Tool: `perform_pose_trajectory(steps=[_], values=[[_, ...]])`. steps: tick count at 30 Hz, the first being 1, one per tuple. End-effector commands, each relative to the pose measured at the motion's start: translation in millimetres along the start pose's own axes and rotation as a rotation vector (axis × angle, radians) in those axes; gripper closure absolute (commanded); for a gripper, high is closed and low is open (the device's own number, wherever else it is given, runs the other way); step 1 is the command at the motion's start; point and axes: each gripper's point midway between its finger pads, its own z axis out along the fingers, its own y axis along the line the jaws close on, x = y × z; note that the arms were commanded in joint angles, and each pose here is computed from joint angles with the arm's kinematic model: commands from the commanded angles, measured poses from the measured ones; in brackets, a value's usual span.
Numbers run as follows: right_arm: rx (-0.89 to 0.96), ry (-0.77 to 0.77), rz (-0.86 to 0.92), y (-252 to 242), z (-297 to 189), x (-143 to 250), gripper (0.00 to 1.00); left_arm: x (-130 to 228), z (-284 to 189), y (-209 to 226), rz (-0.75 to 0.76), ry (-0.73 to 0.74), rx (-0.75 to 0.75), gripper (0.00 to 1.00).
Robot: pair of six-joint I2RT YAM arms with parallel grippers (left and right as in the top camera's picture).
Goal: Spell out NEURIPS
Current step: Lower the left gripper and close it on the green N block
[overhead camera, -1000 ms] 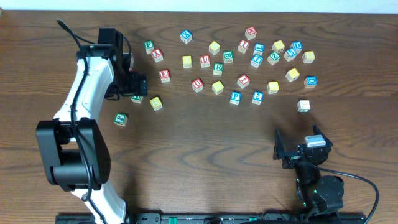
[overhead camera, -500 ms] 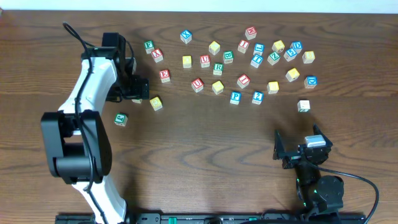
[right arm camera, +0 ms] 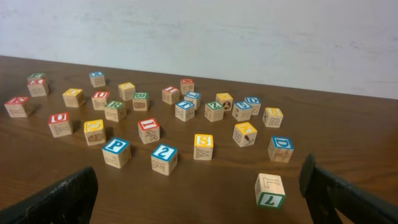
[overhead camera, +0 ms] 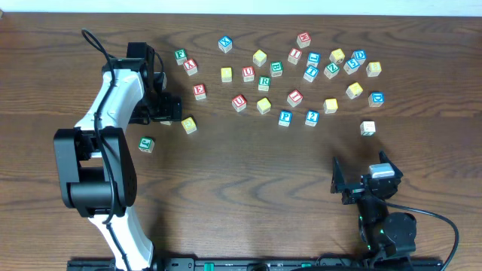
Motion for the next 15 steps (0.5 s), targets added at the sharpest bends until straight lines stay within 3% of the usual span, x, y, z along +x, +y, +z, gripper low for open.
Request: perform_pose_trajectory(steps=[1, 15], values=[[0.012, 0.0, -0.011, -2.8, -0.1, 0.8, 0.01, 3.0, 7.0, -0.8, 0.015, 0.015, 0.005, 0.02], [0.012, 0.0, -0.011, -2.8, -0.1, 0.8, 0.01, 2.5, 15.1, -0.5, 0.015, 0.0, 0.005, 0.02]])
